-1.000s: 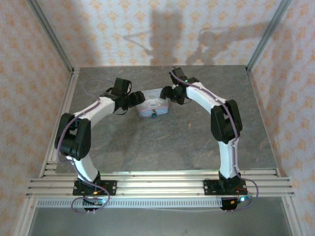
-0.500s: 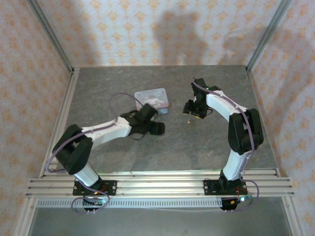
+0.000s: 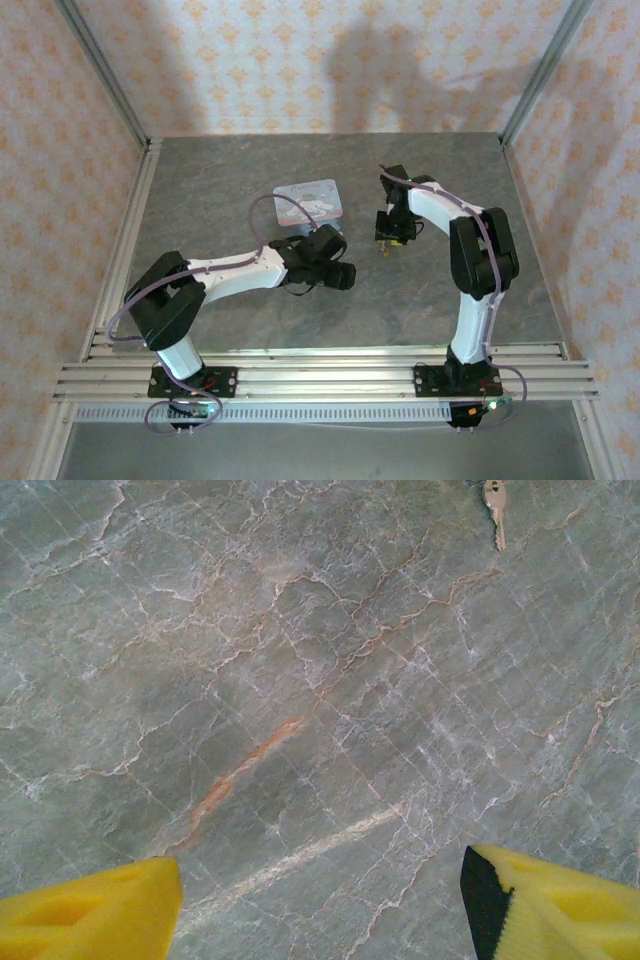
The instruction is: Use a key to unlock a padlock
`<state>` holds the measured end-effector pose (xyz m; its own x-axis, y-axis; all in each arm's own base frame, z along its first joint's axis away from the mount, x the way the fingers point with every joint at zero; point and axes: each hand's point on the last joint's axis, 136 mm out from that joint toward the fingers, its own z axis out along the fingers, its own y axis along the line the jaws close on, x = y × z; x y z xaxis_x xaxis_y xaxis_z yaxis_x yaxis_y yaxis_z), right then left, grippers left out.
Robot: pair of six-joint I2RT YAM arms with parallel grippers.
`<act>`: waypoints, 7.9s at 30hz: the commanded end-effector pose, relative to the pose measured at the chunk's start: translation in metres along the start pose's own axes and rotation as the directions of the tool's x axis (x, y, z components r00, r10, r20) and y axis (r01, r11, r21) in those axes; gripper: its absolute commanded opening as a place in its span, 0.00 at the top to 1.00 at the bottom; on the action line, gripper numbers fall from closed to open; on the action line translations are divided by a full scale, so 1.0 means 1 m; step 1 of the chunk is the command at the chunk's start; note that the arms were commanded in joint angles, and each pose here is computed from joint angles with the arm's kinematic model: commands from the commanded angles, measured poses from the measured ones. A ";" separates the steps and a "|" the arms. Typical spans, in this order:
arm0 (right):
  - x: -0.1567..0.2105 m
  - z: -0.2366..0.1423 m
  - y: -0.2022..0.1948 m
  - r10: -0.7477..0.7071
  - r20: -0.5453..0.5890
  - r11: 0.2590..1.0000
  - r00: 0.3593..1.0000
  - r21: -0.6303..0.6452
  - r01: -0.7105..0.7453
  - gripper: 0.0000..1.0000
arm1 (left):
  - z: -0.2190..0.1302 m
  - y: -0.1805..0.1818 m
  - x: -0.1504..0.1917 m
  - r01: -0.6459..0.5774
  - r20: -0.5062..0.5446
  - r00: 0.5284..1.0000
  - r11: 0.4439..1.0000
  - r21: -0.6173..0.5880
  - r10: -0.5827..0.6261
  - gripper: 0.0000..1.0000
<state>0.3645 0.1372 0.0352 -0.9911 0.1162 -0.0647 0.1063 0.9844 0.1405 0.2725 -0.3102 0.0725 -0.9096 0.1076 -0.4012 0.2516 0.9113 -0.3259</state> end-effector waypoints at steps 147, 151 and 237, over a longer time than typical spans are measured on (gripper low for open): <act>0.062 -0.307 0.193 -0.061 0.571 0.284 0.819 -0.776 0.563 1.00 | -0.240 -0.028 -0.152 -0.195 0.475 0.821 0.626 0.755 -0.317 0.54; 0.062 -0.306 0.194 -0.053 0.565 0.276 0.823 -0.784 0.556 1.00 | -0.238 -0.028 -0.153 -0.190 0.470 0.821 0.619 0.762 -0.326 0.54; 0.112 -0.316 0.204 -0.200 0.555 0.133 0.807 -0.801 0.584 0.68 | -0.267 -0.051 -0.110 -0.357 0.516 0.851 0.612 0.706 -0.099 1.00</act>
<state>0.2602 0.3064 0.3621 -0.8072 -0.0096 -0.5902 -0.5858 0.1356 0.7990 0.2773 -0.2584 0.3378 -0.6659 -0.2022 -0.7181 0.6600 0.2890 -0.6934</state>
